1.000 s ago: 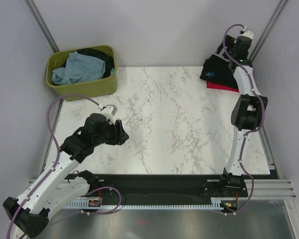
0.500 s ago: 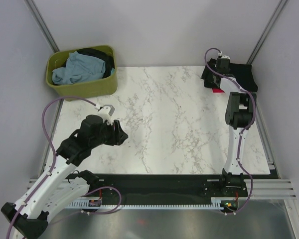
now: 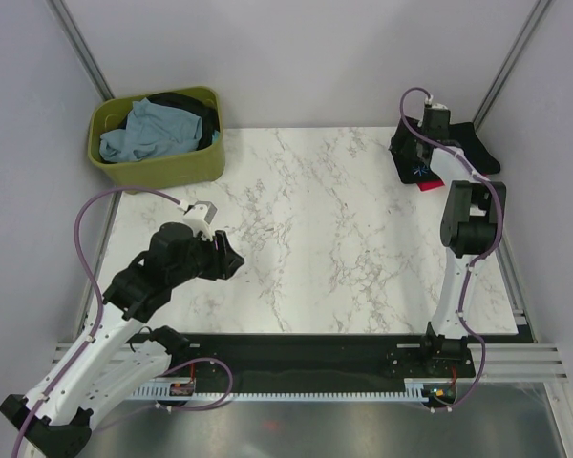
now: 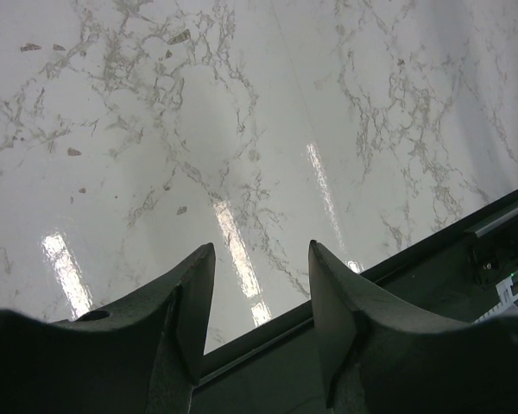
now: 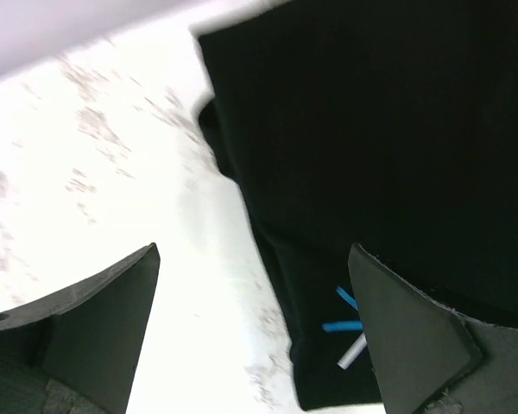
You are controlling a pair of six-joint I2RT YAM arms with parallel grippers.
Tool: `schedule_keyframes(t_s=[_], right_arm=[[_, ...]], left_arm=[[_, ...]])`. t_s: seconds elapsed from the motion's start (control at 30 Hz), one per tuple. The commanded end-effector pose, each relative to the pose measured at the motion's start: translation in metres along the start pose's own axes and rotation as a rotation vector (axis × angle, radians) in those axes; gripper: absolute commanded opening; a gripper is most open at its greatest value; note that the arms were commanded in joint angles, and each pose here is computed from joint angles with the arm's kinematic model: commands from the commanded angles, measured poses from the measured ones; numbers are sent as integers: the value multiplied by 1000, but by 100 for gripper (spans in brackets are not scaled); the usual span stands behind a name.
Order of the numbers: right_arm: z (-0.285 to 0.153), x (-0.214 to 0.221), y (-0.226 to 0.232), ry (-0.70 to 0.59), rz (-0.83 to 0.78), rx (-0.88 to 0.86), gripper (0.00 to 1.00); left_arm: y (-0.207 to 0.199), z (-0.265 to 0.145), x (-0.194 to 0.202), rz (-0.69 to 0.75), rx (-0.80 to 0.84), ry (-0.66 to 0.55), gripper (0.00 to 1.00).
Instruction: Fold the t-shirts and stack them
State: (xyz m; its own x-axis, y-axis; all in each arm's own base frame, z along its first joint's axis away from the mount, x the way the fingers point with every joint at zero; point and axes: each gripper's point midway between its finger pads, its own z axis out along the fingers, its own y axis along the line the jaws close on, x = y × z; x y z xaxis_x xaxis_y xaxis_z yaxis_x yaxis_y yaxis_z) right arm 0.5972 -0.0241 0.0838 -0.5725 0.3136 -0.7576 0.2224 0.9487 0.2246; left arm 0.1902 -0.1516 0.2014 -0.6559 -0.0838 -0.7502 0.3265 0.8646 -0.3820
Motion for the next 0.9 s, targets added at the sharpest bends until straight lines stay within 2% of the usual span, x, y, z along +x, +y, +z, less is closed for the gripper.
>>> schedule_keyframes(t_s=[0.0, 0.13, 0.23, 0.27, 0.3, 0.33, 0.43, 0.57, 0.67, 0.73, 0.87], right_arm=[[-20, -56, 35, -111, 4, -110, 98], [-22, -84, 55, -182, 57, -195, 98], [-7, -94, 58, -215, 90, -201, 98], [11, -82, 55, -188, 100, -194, 98], [12, -93, 59, -206, 107, -205, 98], [29, -78, 60, -171, 127, -216, 98], [45, -79, 70, -178, 157, -253, 98], [86, -45, 70, -134, 203, -251, 98], [102, -36, 83, -156, 223, -340, 98], [99, -45, 109, -195, 225, -493, 98], [90, -61, 131, -248, 199, -612, 98]], left_arm=[[-2, -5, -11, 28, 6, -40, 55], [-2, -5, -11, 28, 4, -43, 55], [-2, -5, -12, 28, 2, -45, 55], [-1, -5, -12, 28, 1, -42, 55], [-1, -5, -11, 28, -1, -42, 55], [0, -4, -11, 28, -5, -41, 55], [1, -3, -10, 28, -9, -35, 55], [2, -2, -10, 27, -16, -35, 55], [3, -4, -11, 27, -24, -43, 55], [3, -5, -13, 25, -26, -54, 55], [6, -5, -12, 23, -36, -54, 55]])
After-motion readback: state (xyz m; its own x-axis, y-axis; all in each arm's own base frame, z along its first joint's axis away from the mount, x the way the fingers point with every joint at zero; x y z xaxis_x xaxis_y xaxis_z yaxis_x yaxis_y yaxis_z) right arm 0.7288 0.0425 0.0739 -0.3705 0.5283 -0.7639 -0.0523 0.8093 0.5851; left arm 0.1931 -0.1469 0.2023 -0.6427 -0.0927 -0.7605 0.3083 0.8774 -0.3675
